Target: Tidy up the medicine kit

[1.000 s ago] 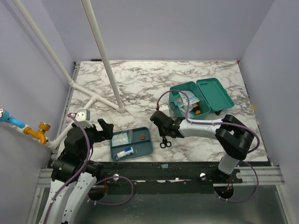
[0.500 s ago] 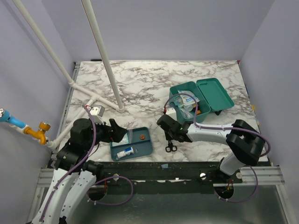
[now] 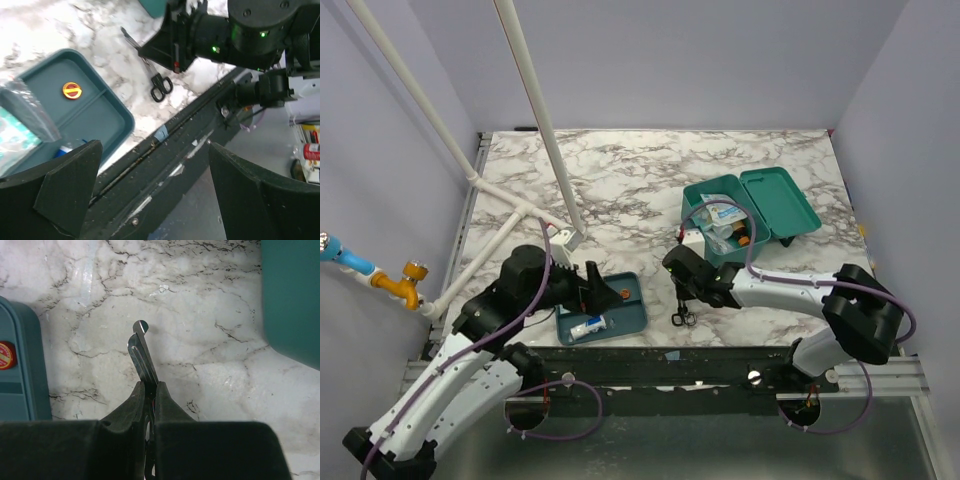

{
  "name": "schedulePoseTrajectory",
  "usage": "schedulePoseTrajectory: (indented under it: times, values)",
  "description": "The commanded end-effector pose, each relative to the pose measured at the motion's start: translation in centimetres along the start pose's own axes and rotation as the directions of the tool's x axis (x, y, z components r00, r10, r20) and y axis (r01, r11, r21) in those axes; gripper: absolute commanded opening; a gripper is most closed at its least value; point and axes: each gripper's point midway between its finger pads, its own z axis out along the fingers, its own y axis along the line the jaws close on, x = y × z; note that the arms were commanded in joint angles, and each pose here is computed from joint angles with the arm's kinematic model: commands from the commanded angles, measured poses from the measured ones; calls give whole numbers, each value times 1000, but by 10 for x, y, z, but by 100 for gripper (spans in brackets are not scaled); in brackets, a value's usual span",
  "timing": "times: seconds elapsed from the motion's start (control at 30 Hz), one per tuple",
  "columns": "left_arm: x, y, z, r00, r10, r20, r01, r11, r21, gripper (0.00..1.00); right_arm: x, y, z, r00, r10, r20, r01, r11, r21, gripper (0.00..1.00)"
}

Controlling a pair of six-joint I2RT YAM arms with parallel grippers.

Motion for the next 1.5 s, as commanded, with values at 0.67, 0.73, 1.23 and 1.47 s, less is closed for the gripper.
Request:
schedulePoseTrajectory:
  times: [0.67,0.73,1.23,1.47]
  values:
    - [35,-39,78,988,-11,-157,25,996,85,89,-56,34,-70,978,173,114,-141,960,-241,1]
    - [36,-40,81,987,-12,-163,27,996,89,89,-64,39,-78,976,182,122,-144,952,-270,1]
    - [34,-56,93,979,-13,-205,43,989,141,81,-97,78,-107,968,219,119,-151,894,-422,1]
    - [31,-64,95,978,-15,-208,51,984,169,64,-100,86,-109,972,209,108,-141,884,-445,1]
